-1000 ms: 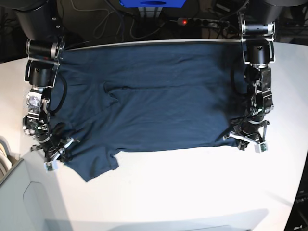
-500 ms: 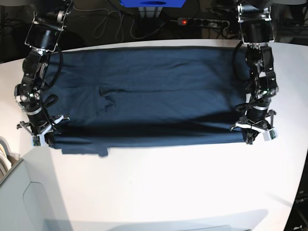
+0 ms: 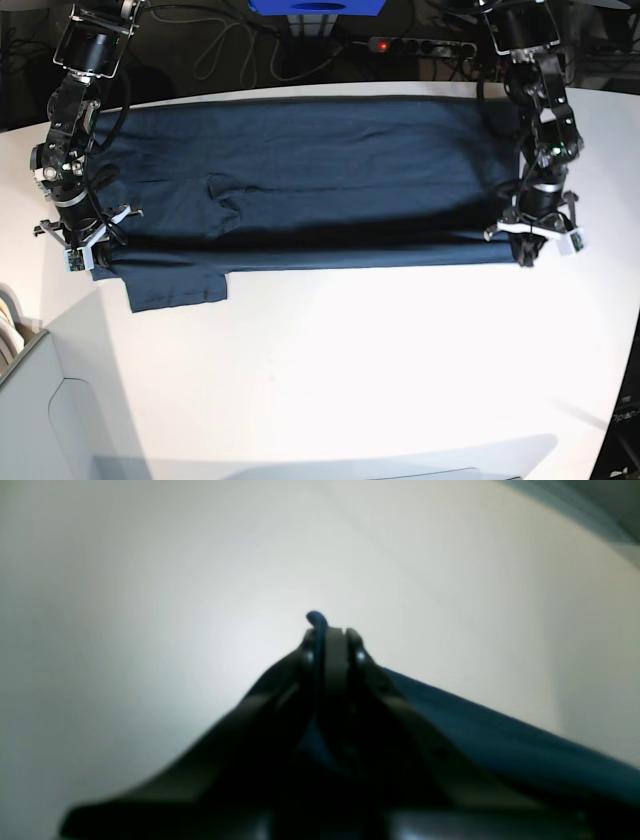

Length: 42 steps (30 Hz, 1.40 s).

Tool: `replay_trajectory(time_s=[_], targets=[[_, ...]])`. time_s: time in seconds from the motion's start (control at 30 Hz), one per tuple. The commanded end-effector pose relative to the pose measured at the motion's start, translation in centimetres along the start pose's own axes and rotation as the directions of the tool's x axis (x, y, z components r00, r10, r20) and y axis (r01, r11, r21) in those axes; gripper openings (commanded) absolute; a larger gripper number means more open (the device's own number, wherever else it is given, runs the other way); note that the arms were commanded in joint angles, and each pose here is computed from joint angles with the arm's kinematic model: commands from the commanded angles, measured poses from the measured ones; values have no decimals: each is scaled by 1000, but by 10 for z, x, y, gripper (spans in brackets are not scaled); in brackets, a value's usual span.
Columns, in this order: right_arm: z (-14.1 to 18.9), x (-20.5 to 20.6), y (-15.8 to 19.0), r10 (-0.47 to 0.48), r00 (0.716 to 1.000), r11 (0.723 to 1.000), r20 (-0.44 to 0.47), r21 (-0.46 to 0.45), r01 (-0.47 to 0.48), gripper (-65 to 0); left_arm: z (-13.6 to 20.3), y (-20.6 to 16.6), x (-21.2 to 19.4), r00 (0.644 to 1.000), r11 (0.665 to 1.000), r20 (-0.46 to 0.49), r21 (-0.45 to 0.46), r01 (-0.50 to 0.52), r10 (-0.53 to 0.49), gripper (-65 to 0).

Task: Fold the T-shirt properly
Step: 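Grasp the hem and fold it up over the folded shoulder edge, then release the hem and regrasp the lower folded edge with both grippers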

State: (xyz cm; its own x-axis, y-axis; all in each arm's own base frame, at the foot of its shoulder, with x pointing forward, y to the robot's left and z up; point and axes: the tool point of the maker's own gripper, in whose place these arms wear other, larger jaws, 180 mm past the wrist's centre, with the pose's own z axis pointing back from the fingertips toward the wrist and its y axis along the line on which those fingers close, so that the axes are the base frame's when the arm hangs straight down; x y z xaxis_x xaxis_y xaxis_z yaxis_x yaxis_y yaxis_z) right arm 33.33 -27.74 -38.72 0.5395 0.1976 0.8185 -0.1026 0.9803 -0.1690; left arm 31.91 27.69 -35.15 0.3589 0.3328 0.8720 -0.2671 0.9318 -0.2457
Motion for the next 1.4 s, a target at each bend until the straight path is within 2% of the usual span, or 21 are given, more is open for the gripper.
replay_trajectory(time_s=[0.0,0.2,0.27,0.33,0.43,0.53,0.63,0.7,1.17,1.27,1.37], targets=[[0,15,-10,10,999,1000,44,-16,-9,-649,0,-1,13,999,1000,42,-6,4,-4,-650],[-4,0,-8,-7,1000,1000,7,-7,7,-644,6,0,-8,1000,1000,0,0,-9,9,-650],[-4,0,-8,-7,1000,1000,6,-7,7,-621,6,0,-8,1000,1000,0,0,-9,9,-650],[-3,1,-8,-6,1000,1000,8,-8,6,-551,6,-1,-9,1000,1000,-3,-3,-9,9,-650],[1,13,-11,10,999,1000,38,-19,-9,-398,6,-1,-8,1000,1000,-3,-4,-5,5,-650],[9,22,-11,35,997,999,66,-25,-33,-262,7,-1,-9,1000,1000,-3,-5,-6,6,-548],[16,36,-10,60,993,998,101,-34,-57,-191,8,0,-11,1000,1000,-9,-1,-5,5,-456],[19,44,-8,71,990,997,122,-35,-67,-183,8,0,-10,1000,1000,-7,0,-6,6,-432],[24,59,-7,90,983,996,157,-44,-84,-183,7,0,-10,1000,1000,-7,-1,-7,7,-437],[23,62,-8,90,982,995,165,-46,-84,-187,8,0,-11,1000,1000,-10,-1,-6,6,-509],[20,72,-11,88,979,995,182,-52,-80,-202,8,1,-11,1000,1000,-10,1,-6,6,-638]])
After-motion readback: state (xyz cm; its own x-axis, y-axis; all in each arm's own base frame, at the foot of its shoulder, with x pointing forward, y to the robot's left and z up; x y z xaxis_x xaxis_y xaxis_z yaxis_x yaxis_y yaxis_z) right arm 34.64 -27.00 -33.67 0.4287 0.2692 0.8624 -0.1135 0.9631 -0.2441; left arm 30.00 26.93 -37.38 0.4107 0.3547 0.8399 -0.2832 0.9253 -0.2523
